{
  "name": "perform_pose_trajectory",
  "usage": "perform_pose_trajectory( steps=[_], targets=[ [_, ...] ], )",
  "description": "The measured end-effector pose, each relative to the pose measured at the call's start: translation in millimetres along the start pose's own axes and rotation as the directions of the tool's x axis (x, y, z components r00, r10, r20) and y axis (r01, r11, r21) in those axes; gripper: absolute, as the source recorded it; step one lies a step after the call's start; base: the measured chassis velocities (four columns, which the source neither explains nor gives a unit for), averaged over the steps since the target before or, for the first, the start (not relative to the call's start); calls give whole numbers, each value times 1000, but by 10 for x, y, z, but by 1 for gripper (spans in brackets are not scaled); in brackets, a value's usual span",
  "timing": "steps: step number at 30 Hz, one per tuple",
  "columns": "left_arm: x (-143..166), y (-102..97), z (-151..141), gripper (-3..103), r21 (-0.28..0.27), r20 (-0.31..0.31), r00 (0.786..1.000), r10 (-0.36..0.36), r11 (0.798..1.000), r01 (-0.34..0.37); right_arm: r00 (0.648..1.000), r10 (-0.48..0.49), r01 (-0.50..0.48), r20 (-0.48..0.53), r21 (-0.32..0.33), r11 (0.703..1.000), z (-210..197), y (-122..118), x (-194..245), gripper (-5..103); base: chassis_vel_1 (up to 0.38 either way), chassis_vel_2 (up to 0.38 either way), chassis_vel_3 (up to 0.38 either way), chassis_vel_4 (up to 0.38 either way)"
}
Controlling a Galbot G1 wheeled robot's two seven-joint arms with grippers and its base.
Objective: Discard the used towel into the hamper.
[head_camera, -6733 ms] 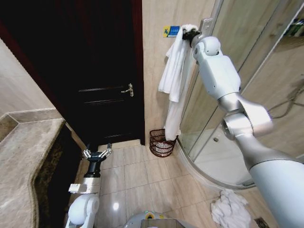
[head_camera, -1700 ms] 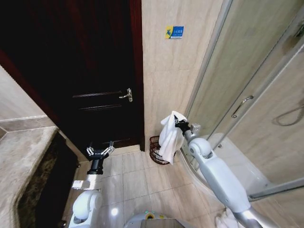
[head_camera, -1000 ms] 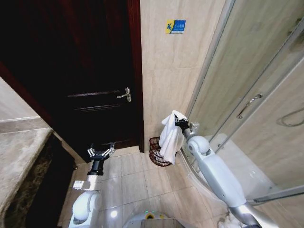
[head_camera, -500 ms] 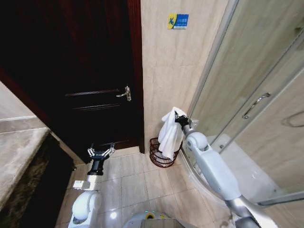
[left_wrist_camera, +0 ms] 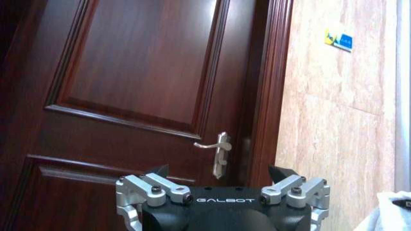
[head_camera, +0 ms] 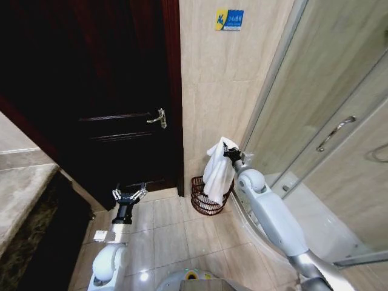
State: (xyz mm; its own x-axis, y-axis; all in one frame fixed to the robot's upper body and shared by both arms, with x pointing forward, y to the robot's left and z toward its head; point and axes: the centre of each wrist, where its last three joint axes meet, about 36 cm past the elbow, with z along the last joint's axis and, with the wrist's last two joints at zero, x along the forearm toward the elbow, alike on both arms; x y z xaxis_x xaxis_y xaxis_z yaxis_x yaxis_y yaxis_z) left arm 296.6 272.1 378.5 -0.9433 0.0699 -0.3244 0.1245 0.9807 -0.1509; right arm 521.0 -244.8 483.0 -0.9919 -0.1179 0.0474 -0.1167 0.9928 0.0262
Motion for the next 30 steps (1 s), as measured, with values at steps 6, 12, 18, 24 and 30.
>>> perform_pose_trajectory(
  steps=[6, 12, 18, 24, 30],
  targets=[
    [3, -4, -4, 100, -1, 1, 1000, 1, 1000, -1, 1000, -4, 4, 0, 1, 1000, 6, 7, 30, 6, -82, 73, 76, -75],
    [-1, -3, 1, 100, -1, 1, 1000, 4, 1000, -4, 1000, -6, 6, -16, 1, 1000, 92, 32, 149, 6, -65, 53, 54, -44],
    [-12, 2, 10, 100, -1, 0, 1000, 6, 1000, -6, 999, 2, -2, -43, -1, 1000, 153, 71, 324, 6, -33, 30, 34, -33],
    [-30, 6, 47, 100, 6, -3, 1000, 7, 1000, -7, 997, 9, -10, -75, -19, 1000, 277, 111, 503, 6, -13, 28, 18, -34],
    [-18, 23, 46, 100, 3, -4, 1000, 12, 1000, -12, 997, 25, -27, -77, -27, 999, 316, 97, 424, 6, 0, 0, 0, 0]
  ],
)
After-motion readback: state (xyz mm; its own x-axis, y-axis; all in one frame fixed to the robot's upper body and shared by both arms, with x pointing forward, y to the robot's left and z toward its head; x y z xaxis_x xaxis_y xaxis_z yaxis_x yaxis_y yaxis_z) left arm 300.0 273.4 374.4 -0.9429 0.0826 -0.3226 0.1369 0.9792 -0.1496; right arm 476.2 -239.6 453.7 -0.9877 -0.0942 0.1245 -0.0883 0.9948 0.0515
